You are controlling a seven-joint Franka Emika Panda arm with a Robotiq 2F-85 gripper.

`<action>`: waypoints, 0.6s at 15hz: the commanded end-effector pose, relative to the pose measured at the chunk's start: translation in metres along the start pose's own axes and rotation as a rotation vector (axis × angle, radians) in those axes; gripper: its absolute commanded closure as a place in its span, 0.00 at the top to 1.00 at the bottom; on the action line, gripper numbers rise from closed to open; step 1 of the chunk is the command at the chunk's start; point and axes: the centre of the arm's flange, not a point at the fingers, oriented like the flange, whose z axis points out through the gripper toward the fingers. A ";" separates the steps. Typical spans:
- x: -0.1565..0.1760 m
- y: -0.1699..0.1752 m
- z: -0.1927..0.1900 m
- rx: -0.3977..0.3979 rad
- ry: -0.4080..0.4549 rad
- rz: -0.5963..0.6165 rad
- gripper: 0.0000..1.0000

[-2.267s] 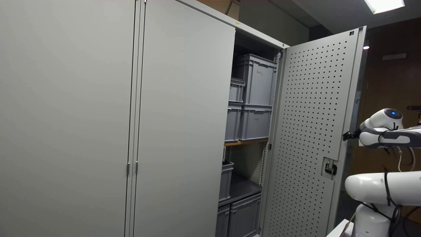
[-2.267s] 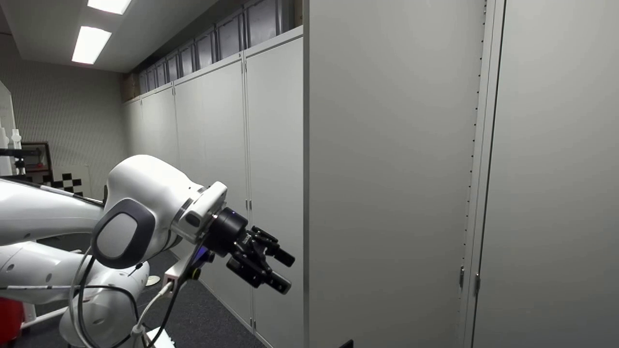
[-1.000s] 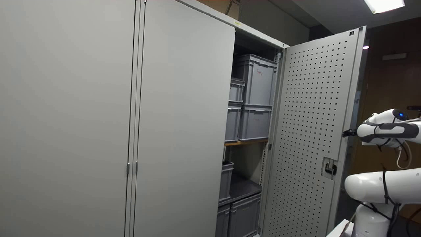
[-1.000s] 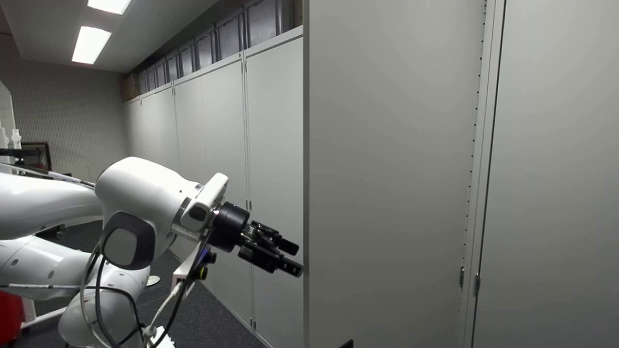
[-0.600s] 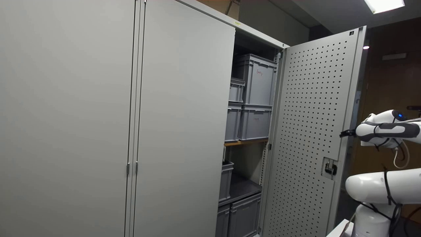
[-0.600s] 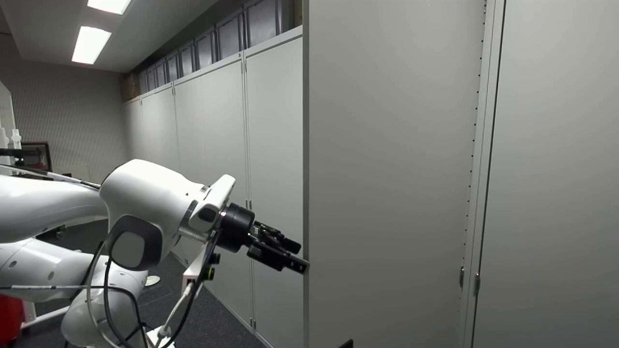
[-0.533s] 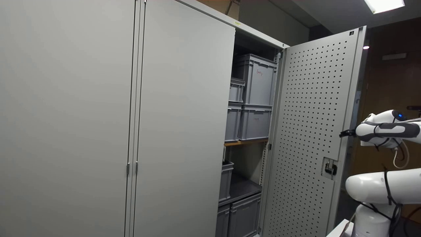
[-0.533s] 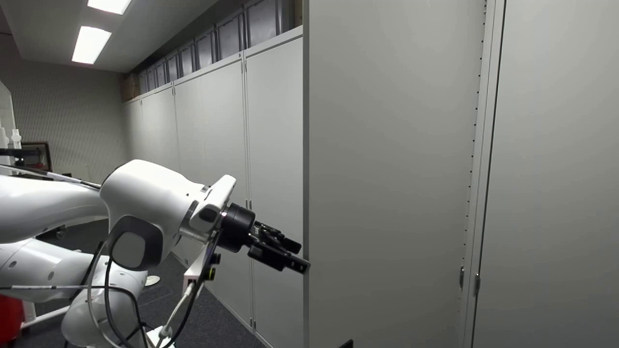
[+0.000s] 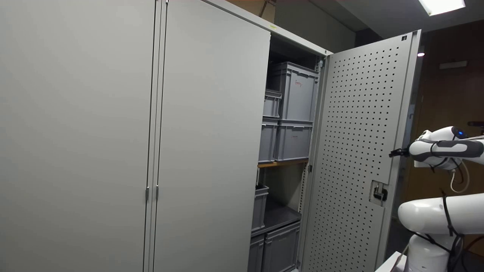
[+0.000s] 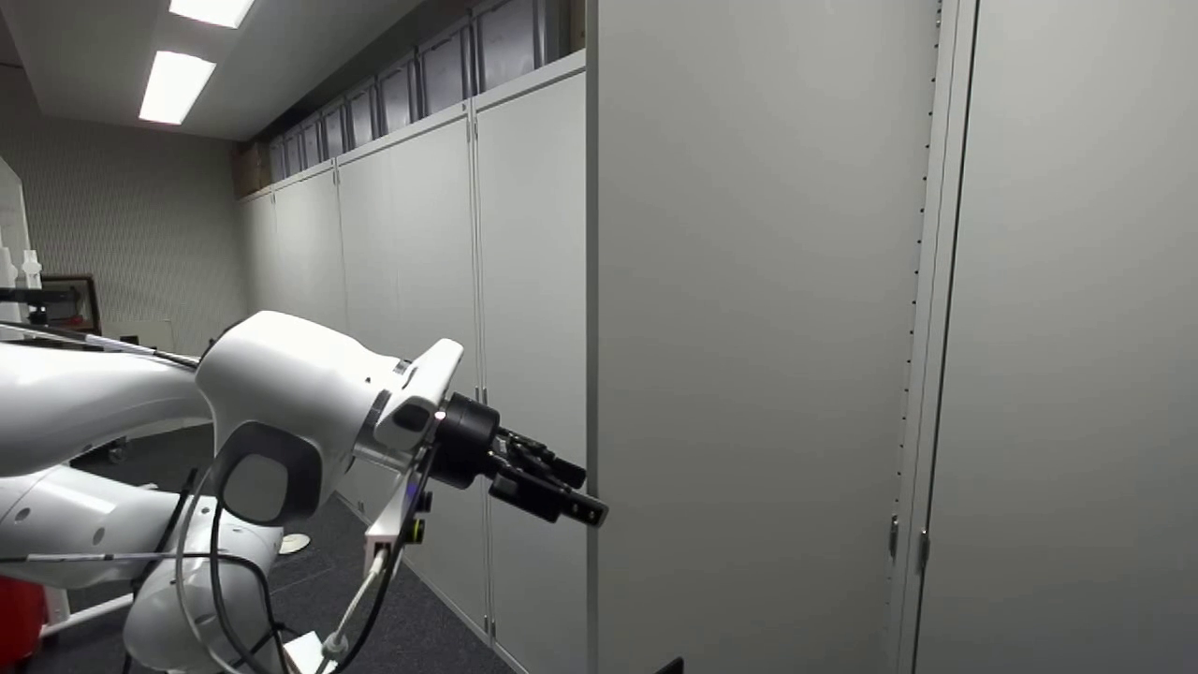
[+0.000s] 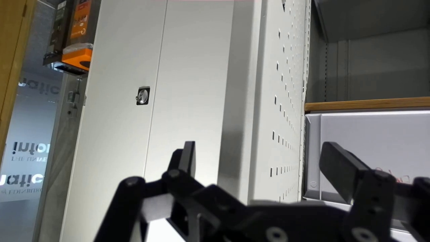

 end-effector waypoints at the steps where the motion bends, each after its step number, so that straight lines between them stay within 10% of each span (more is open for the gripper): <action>1: 0.009 0.007 0.007 0.020 0.049 -0.035 1.00; 9: 0.009 0.006 0.012 0.065 0.057 -0.079 1.00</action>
